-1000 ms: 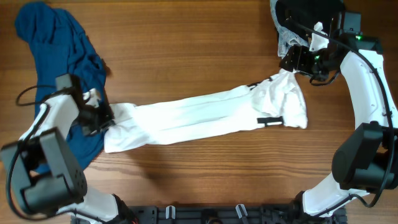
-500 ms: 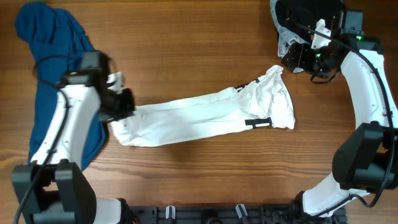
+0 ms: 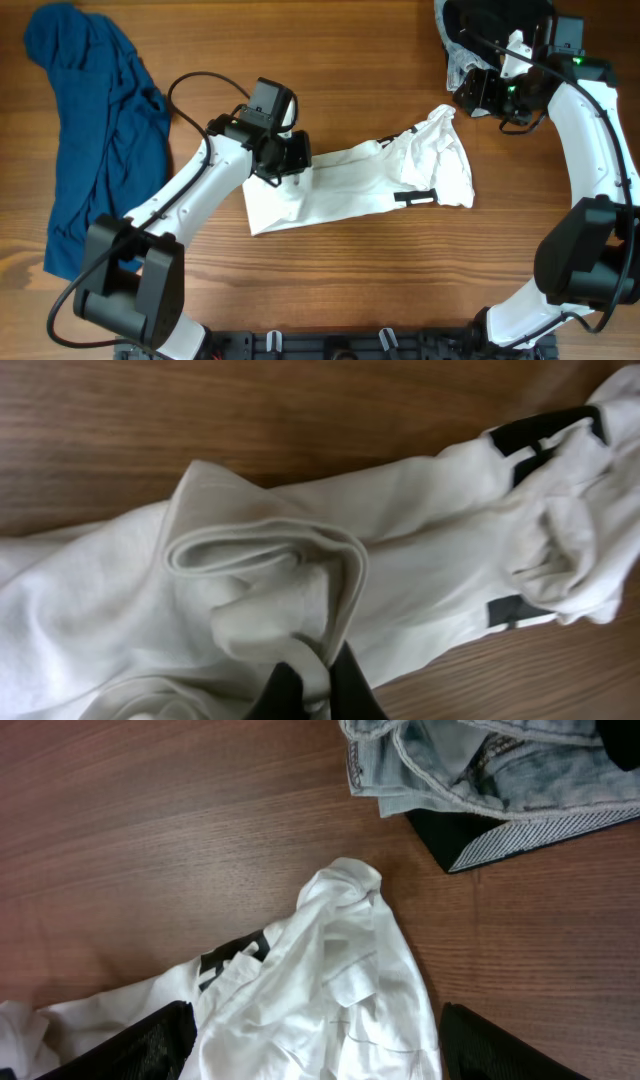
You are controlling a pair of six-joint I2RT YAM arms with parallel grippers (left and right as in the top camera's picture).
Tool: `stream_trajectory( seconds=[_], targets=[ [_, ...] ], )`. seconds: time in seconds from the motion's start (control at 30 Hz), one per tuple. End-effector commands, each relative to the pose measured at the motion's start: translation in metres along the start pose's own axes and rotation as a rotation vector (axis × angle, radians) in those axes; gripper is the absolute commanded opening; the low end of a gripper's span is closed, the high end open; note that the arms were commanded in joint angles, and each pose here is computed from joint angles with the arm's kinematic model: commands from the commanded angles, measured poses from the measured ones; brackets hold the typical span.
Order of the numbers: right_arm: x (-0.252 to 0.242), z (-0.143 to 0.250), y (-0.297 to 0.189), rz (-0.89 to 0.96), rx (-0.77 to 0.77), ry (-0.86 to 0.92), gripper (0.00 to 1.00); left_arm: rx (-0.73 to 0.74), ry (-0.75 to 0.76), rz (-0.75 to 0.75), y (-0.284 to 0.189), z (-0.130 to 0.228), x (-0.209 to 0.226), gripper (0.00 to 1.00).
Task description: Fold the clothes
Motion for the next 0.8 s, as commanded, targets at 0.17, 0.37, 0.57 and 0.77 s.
stream_trajectory(
  seconds=[0.17, 0.37, 0.57, 0.77],
  targets=[
    [-0.002, -0.008, -0.011, 0.027, -0.033, -0.003, 0.83, 0.03, 0.067, 0.191, 0.007, 0.013, -0.057, 0.04],
    [-0.002, -0.007, -0.011, 0.026, -0.029, -0.001, 0.83, 0.042, 0.113, 0.195, 0.012, 0.028, -0.068, 0.26],
    [0.002, 0.018, 0.004, 0.005, 0.053, 0.008, 0.83, 0.03, 0.136, 0.207, 0.004, 0.024, -0.077, 1.0],
    [0.06, 0.029, 0.031, 0.029, 0.135, -0.195, 0.83, 0.018, 0.081, 0.011, -0.034, -0.012, -0.028, 1.0]
  ],
)
Point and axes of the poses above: each gripper's point midway between its finger pads, its own y axis out along the fingers, its own x axis along the line the jaws close on, z = x × y, the point moved 2 cm from there along -y, back along the fingers, and after that the axes turned 15 degrees about -y, right-handed, at the moved point
